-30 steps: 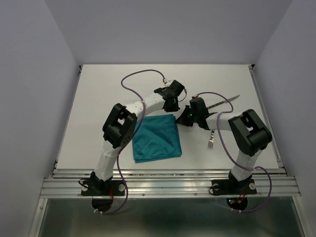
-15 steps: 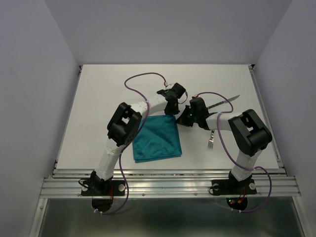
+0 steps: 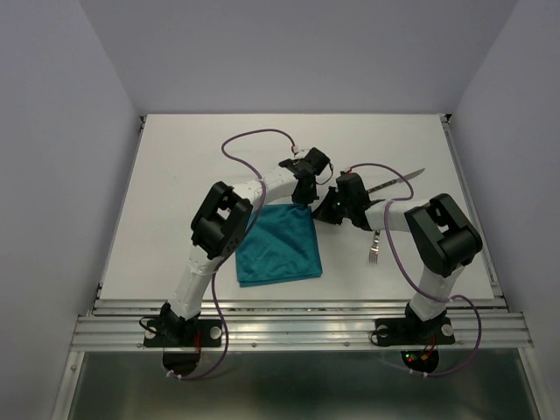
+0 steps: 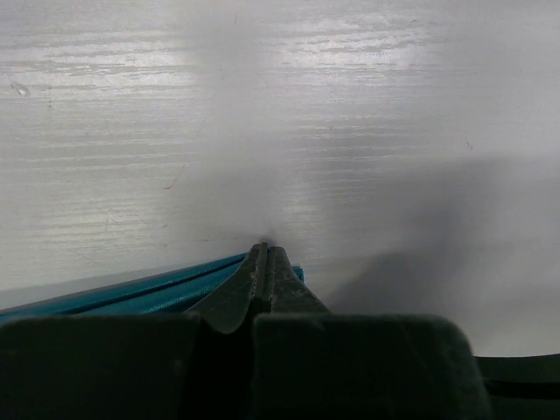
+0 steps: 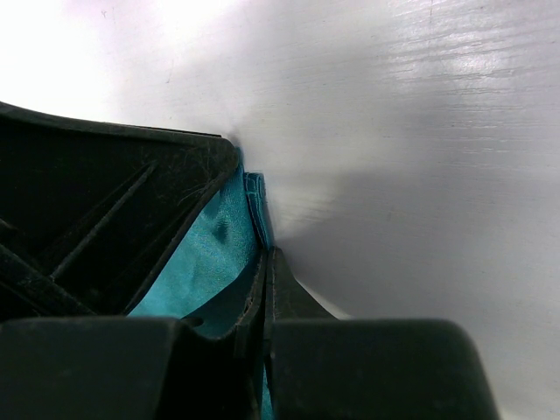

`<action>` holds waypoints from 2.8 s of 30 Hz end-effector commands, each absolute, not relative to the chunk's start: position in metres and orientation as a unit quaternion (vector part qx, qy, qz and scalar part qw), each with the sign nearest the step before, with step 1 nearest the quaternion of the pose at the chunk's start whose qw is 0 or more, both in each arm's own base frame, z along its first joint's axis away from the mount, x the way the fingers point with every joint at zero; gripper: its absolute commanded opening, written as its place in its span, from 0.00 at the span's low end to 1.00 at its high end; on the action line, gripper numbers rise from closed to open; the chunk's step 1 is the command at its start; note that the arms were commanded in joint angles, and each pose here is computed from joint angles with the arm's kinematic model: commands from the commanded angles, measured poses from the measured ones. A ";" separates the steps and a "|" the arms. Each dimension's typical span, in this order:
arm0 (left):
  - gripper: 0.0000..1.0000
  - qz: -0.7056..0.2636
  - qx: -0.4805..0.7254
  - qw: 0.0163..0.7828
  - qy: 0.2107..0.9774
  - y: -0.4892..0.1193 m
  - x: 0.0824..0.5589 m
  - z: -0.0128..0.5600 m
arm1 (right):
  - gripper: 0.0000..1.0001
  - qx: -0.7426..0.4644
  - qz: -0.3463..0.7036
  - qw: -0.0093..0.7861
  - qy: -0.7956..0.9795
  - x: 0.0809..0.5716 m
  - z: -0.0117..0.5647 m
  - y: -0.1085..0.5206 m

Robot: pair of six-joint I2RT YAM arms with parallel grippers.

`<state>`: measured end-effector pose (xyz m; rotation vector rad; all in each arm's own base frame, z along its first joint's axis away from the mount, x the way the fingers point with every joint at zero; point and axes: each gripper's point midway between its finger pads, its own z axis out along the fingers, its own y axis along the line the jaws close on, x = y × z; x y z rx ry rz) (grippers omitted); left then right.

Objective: Fold the napkin into a case and place the utensils inside
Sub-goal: Smooth out the lower triangle-folded napkin at the center of the board.

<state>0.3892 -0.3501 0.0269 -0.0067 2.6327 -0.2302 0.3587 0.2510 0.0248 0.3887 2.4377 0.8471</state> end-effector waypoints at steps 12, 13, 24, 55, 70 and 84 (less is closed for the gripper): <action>0.00 -0.130 -0.014 0.270 0.954 -0.361 0.387 0.076 | 0.01 0.141 0.316 0.260 0.902 0.354 0.016 0.249; 0.00 -0.132 -0.013 0.269 0.954 -0.362 0.386 0.076 | 0.01 0.141 0.316 0.261 0.901 0.355 0.016 0.249; 0.00 -0.149 -0.012 0.262 0.954 -0.370 0.387 0.072 | 0.01 0.140 0.318 0.260 0.901 0.354 0.016 0.250; 0.48 -0.175 -0.008 0.274 0.946 -0.378 0.390 0.097 | 0.42 0.143 0.267 0.364 0.881 0.340 0.089 0.210; 0.52 -0.178 -0.017 0.347 0.921 -0.340 0.397 0.188 | 0.11 0.083 0.297 0.316 0.897 0.341 0.072 0.266; 0.52 -0.152 -0.095 0.345 0.921 -0.222 0.373 0.175 | 0.08 0.057 0.228 0.318 0.919 0.345 0.052 0.256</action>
